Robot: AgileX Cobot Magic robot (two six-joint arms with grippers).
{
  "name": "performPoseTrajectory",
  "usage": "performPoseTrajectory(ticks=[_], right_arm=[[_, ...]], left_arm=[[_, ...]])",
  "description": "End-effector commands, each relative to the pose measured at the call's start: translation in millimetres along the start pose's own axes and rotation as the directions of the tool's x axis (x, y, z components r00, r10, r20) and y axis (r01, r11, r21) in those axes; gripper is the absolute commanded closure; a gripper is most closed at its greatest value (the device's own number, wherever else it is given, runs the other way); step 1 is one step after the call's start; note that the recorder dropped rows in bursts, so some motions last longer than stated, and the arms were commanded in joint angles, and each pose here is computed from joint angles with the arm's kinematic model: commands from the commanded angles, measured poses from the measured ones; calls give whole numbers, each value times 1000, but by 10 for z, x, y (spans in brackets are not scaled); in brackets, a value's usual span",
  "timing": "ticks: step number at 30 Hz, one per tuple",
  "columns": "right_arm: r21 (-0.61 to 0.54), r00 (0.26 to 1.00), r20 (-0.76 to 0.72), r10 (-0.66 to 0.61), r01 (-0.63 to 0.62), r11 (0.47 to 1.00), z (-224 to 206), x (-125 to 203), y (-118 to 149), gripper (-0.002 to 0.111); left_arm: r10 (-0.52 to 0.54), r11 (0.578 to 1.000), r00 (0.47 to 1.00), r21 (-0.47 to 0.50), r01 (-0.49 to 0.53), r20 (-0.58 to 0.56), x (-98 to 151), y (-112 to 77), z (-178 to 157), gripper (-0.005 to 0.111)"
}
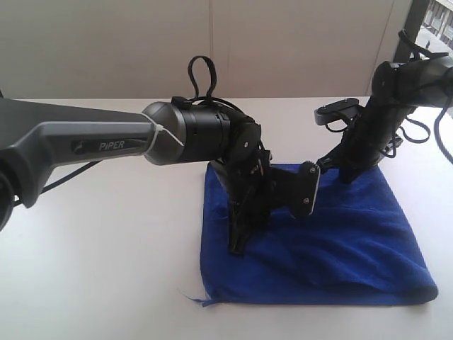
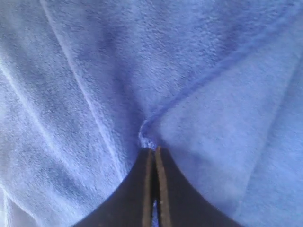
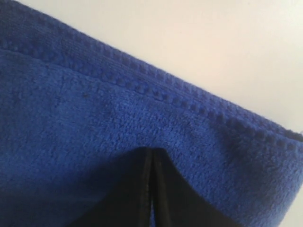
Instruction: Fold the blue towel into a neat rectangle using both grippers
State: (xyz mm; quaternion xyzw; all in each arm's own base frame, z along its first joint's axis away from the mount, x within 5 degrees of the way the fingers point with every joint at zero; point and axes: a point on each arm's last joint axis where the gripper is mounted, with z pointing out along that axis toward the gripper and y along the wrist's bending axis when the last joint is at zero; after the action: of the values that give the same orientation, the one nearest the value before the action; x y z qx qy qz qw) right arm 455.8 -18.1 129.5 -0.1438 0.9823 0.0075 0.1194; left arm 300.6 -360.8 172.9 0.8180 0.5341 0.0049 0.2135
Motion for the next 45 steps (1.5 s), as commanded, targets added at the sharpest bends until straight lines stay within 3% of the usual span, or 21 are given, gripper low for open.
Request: performPoseTrajectory(ticks=[1, 9, 16, 24, 33, 45], right_arm=[[-5, 1000, -17, 11, -11, 1000, 145, 41, -23, 108], [-5, 1000, -17, 11, -11, 1000, 145, 41, -23, 108], [-3, 1000, -13, 11, -11, 1000, 145, 37, -24, 108], [-3, 1000, -13, 11, -11, 1000, 145, 37, -24, 108], [-9, 1000, -11, 17, -17, 1000, 145, 35, -19, 108], [-15, 1000, -9, 23, -23, 1000, 145, 33, -14, 108]], left_arm=[[2, 999, 1000, 38, -1, -15, -13, -20, -207, 107], [7, 990, 998, 139, 1, -59, 17, -105, -362, 107], [-2, 925, 993, 378, 45, -116, 51, -329, -447, 107], [21, 865, 998, 502, 9, -54, 6, -438, -498, 107], [30, 821, 996, 571, 25, -86, 66, -553, -424, 107], [5, 794, 992, 604, 73, -127, 110, -619, -155, 106]])
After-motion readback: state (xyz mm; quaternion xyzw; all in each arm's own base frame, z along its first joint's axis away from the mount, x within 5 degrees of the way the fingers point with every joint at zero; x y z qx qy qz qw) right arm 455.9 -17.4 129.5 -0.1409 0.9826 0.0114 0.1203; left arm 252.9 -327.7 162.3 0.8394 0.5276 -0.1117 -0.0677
